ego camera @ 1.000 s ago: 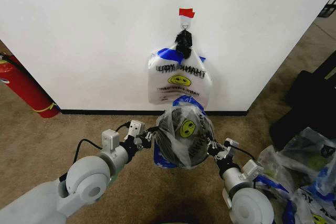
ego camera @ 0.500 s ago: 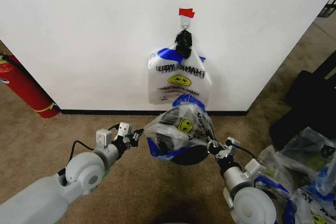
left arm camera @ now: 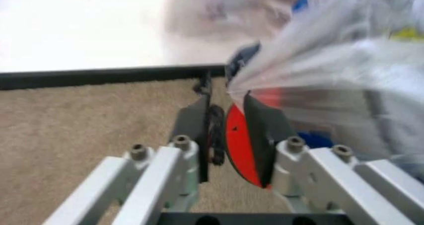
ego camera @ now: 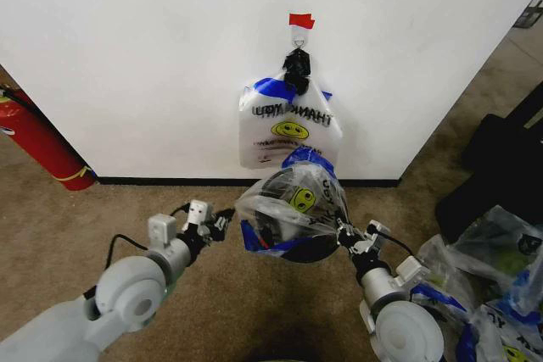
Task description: Pick up the garbage bag from the wall and place it over the trash bin.
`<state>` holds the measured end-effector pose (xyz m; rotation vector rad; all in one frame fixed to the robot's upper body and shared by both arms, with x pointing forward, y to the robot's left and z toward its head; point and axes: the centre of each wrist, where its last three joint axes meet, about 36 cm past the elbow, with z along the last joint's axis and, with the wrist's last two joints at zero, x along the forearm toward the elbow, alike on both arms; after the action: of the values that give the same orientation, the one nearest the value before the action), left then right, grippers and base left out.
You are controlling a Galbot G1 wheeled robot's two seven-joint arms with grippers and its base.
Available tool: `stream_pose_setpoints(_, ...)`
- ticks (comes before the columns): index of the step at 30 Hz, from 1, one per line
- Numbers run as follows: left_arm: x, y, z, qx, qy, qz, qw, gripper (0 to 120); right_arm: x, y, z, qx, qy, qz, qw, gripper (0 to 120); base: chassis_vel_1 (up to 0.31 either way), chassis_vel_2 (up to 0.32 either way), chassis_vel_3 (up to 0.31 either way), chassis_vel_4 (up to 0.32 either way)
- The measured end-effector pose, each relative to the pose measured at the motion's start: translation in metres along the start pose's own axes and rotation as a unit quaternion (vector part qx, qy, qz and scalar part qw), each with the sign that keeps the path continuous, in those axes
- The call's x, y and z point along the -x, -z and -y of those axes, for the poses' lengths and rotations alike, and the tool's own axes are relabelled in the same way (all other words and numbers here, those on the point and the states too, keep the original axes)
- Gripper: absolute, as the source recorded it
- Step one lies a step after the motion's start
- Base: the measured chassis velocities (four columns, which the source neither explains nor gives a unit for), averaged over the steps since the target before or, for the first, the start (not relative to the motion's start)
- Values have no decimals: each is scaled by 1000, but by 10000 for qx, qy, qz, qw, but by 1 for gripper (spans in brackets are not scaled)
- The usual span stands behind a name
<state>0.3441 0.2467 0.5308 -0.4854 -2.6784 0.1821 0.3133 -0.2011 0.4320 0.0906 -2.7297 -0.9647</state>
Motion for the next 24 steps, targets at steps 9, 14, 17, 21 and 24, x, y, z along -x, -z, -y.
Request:
stream_pose_setpoints(9,-48,6,53,-1166,209,-257,9926,56,6,-5,-6,285,-120,99,9995,0,0,0,0,0)
stream_pose_setpoints(14,-45,7,70,-1945,41,-872,9770,73,6,-7,-9,303,-116,116,9994,0,0,0,0,0)
stream_pose_setpoints(17,-41,4,76,-2324,-185,-1127,9659,86,4,-7,-10,288,-116,131,9994,0,0,0,0,0)
stream_pose_setpoints(21,-34,-3,79,-2461,-154,-1085,9630,97,2,-6,-11,274,-115,141,9995,0,0,0,0,0)
stream_pose_setpoints(24,-29,-6,79,-2610,-184,-880,9611,98,2,-6,-11,244,-113,148,9995,0,0,0,0,0)
